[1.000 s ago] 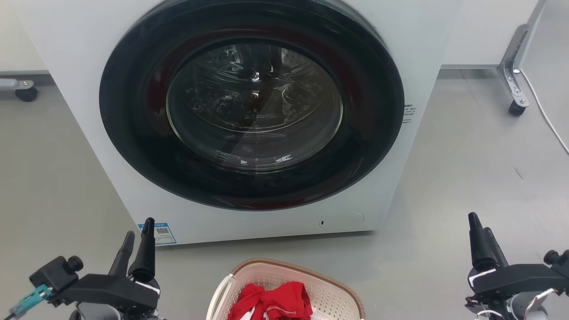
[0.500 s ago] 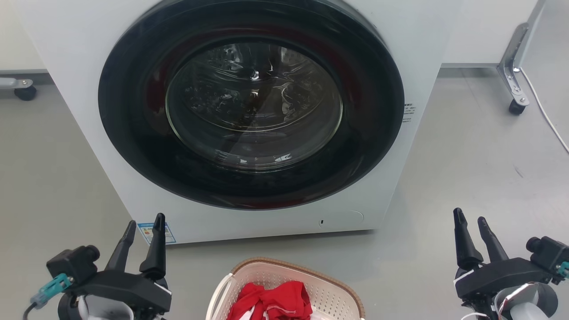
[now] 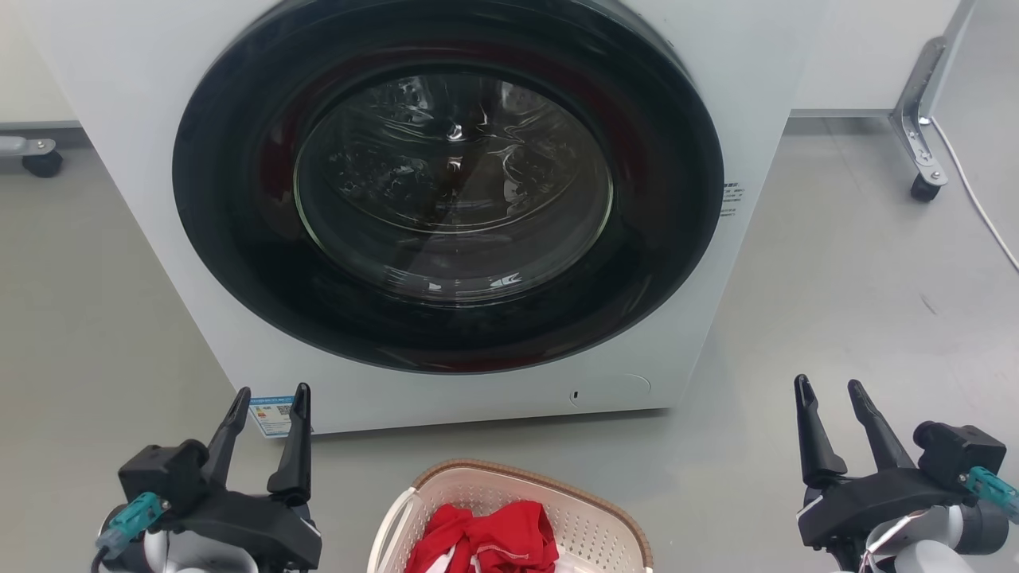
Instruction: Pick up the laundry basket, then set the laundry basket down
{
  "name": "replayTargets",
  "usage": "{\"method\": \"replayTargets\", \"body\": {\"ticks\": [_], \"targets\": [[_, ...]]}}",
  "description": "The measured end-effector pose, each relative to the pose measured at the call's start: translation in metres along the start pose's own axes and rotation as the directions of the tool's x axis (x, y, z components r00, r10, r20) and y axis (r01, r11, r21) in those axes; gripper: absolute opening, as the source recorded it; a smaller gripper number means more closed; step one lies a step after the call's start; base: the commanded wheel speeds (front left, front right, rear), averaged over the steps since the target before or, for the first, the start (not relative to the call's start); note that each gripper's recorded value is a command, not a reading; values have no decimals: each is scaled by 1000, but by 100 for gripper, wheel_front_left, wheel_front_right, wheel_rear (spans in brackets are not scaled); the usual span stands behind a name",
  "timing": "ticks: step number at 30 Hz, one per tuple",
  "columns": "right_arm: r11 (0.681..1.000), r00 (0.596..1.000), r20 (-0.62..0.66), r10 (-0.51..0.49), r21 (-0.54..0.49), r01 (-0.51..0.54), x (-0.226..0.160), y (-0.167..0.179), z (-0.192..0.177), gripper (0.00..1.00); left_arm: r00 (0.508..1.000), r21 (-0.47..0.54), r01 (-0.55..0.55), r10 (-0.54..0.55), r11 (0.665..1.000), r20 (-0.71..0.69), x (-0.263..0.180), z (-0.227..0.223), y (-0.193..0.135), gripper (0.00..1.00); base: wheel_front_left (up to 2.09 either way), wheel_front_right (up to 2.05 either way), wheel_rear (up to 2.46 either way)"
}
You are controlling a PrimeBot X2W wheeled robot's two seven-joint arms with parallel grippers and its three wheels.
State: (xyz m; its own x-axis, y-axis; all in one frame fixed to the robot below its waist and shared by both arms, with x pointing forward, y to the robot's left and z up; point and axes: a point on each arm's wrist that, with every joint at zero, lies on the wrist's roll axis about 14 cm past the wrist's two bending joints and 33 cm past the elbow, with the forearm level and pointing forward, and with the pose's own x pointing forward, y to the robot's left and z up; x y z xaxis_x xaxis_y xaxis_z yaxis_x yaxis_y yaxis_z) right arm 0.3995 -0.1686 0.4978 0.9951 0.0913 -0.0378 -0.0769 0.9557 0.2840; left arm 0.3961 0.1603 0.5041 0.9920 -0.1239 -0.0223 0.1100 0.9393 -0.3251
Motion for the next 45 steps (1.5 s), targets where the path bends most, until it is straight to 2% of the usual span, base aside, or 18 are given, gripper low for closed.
{"method": "replayTargets", "body": {"ticks": [8, 21, 45], "targets": [[993, 999, 19, 33, -114, -31, 2, 7, 1, 100, 1000, 85, 17, -19, 996, 18, 2, -1, -5, 100, 0, 0, 0], [955, 993, 59, 102, -286, -81, 5, 20, 8, 100, 998, 225, 31, -42, 974, 41, 2, -1, -8, 100, 0, 0, 0], [959, 993, 61, 103, -270, -83, 6, 18, 9, 100, 999, 226, 21, -28, 974, 29, 4, -4, -4, 100, 0, 0, 0]]}}
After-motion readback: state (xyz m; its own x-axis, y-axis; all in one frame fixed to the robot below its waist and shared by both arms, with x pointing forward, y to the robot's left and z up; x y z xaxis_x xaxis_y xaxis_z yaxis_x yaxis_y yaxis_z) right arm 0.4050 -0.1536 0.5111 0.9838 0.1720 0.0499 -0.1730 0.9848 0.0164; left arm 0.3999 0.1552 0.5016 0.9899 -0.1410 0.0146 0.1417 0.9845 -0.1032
